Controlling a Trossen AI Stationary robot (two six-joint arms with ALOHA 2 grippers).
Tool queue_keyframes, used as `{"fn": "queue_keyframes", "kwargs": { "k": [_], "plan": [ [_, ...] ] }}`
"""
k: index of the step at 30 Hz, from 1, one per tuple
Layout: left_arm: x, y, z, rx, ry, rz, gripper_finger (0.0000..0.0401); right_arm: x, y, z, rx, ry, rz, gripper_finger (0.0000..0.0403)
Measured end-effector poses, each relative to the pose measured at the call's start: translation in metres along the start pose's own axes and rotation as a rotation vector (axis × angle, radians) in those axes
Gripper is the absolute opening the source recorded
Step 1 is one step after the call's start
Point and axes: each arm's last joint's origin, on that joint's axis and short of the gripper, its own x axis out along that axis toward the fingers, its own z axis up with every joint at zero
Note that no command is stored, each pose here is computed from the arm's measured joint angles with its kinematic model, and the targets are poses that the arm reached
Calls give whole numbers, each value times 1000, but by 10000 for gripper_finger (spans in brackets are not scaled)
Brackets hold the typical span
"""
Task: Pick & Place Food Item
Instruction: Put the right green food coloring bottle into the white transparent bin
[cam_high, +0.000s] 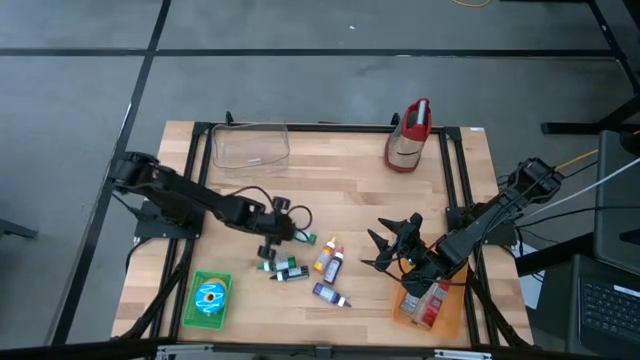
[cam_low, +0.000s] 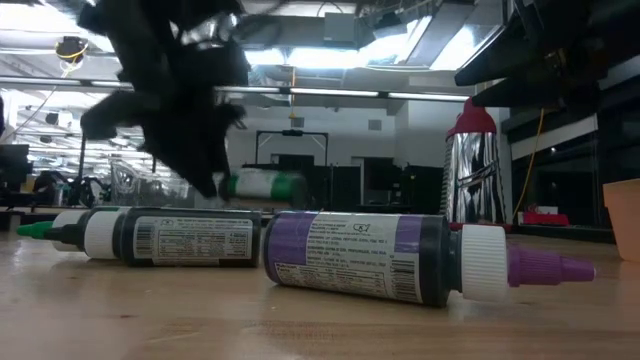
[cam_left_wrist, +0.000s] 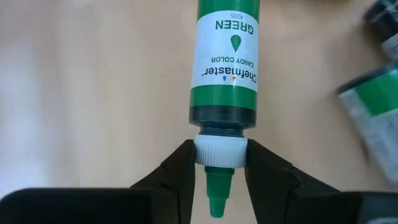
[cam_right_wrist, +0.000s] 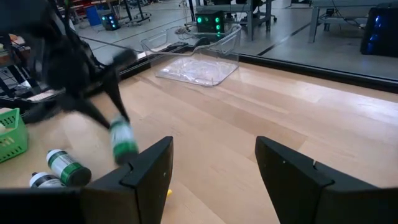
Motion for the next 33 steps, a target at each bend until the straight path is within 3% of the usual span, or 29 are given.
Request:
{"fn": "queue_keyframes", "kwargs": {
  "k": [9,18,24,33],
  "plan": [
    [-94,33,-8,-26,201,280,109,0,0,0,3,-4,-2,230],
    [-177,64,-4,-108,378,408,109,0,0,0,13,-9,-2,230],
    [-187,98,-12,-174,451,475,109,0,1,1,23,-13,-1,230],
    [-172,149,-37,-222,688,505,109,0,1,1,4,-21,-3,231]
  ]
}}
